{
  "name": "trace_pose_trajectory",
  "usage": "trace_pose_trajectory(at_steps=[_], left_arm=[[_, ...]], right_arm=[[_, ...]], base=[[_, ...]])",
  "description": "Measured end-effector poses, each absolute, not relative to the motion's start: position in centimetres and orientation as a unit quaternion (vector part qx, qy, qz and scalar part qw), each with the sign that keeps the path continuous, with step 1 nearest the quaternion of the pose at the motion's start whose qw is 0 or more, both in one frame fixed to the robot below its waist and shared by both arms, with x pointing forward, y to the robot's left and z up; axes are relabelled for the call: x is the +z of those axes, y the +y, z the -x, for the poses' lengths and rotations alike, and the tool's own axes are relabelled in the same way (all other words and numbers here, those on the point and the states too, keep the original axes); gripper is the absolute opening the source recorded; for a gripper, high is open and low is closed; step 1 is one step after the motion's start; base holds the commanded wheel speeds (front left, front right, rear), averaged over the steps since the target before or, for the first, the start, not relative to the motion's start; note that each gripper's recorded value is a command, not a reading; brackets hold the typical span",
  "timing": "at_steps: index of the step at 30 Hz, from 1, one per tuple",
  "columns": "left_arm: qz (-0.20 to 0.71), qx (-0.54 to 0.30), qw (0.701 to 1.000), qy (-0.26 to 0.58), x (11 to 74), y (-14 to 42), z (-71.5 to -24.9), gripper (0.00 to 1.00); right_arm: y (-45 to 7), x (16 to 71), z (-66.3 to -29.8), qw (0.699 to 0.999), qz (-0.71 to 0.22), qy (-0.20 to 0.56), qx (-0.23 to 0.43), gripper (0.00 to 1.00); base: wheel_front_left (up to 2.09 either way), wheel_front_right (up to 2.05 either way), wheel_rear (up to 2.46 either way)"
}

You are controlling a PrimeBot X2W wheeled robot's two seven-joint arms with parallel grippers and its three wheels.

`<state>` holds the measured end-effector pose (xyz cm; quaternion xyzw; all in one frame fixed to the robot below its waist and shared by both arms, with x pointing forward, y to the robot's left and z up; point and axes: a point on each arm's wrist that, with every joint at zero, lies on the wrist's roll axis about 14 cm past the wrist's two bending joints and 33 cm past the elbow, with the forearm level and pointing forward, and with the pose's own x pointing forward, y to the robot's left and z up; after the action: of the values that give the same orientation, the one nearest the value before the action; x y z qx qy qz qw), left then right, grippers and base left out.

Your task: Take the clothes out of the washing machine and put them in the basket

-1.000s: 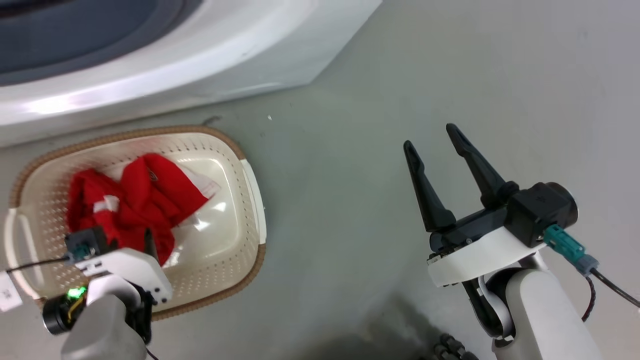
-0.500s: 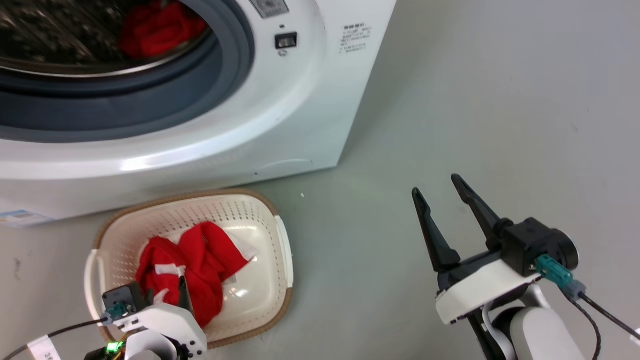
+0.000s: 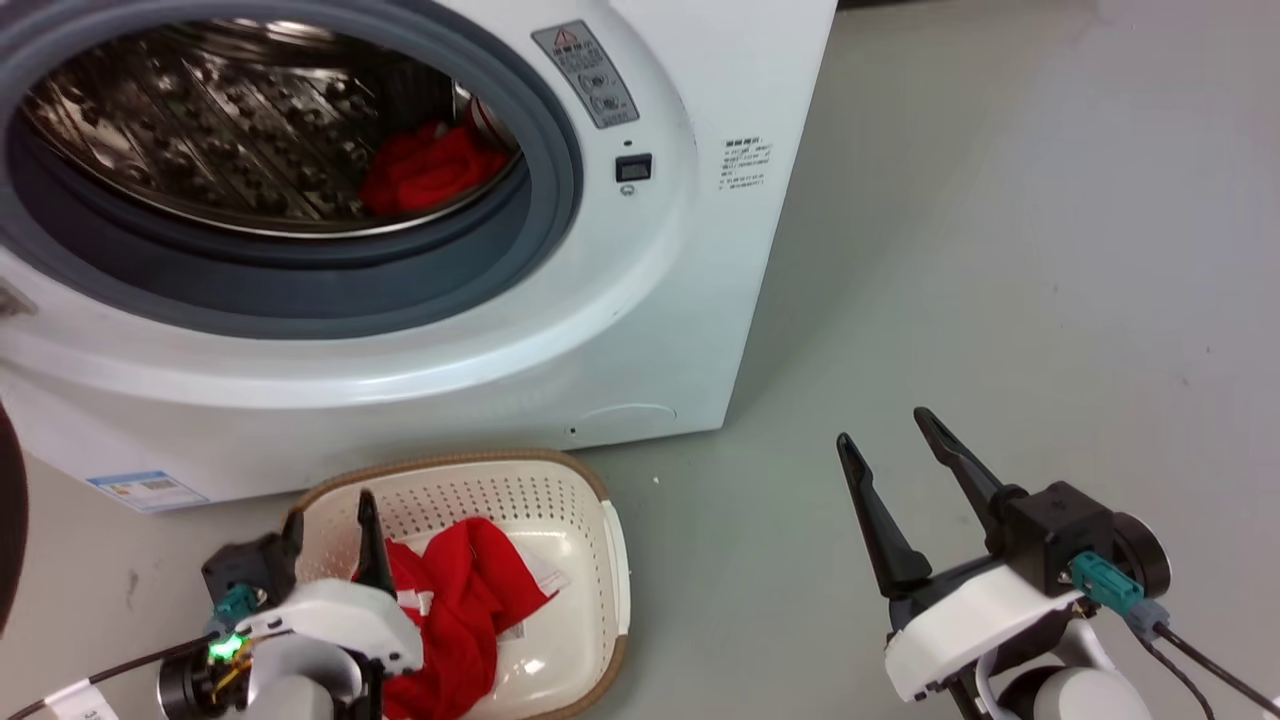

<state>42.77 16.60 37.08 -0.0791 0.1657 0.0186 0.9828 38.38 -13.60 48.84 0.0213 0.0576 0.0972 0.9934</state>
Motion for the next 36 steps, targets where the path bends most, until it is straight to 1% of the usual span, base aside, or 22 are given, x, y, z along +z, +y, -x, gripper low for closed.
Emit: trace_pose_trajectory(at_steps=[6,10,15,18,21,28,30,36], left_arm=[[0.059,0.004,0.996,0.074,43.0,16.3,-44.2,1.0],[0.044,-0.01,0.998,0.037,45.7,15.8,-44.8,1.0],[0.025,-0.026,0.999,-0.001,48.6,15.7,-46.7,1.0],[0.018,-0.034,0.999,-0.002,49.0,15.5,-47.4,1.0],[0.001,-0.052,0.999,-0.001,49.9,15.1,-49.6,1.0],[-0.003,-0.066,0.997,0.043,48.4,14.5,-53.6,1.0],[-0.004,-0.073,0.995,0.063,47.8,14.1,-56.3,1.0],[-0.001,-0.079,0.993,0.092,47.1,13.5,-61.2,1.0]], right_arm=[[-13.5,50.2,-37.2,0.994,-0.017,0.045,0.099,1.0],[-13.3,51.0,-36.6,0.994,-0.015,0.035,0.1,1.0],[-13.2,51.7,-35.9,0.994,-0.012,0.027,0.101,1.0],[-13.2,51.7,-35.6,0.994,-0.012,0.029,0.1,1.0],[-13.4,51.8,-35.2,0.995,-0.012,0.028,0.096,1.0],[-14.5,50.5,-35.4,0.996,-0.019,0.045,0.077,1.0],[-15.2,49.6,-35.7,0.996,-0.022,0.056,0.065,1.0],[-16.0,48.5,-37.1,0.996,-0.027,0.064,0.055,1.0]], base=[[0.0,0.0,0.0],[0.0,0.0,0.0],[0.0,0.0,0.0],[0.0,0.0,0.0],[0.0,0.0,0.0],[0.0,0.0,0.0],[0.0,0.0,0.0],[0.0,0.0,0.0]])
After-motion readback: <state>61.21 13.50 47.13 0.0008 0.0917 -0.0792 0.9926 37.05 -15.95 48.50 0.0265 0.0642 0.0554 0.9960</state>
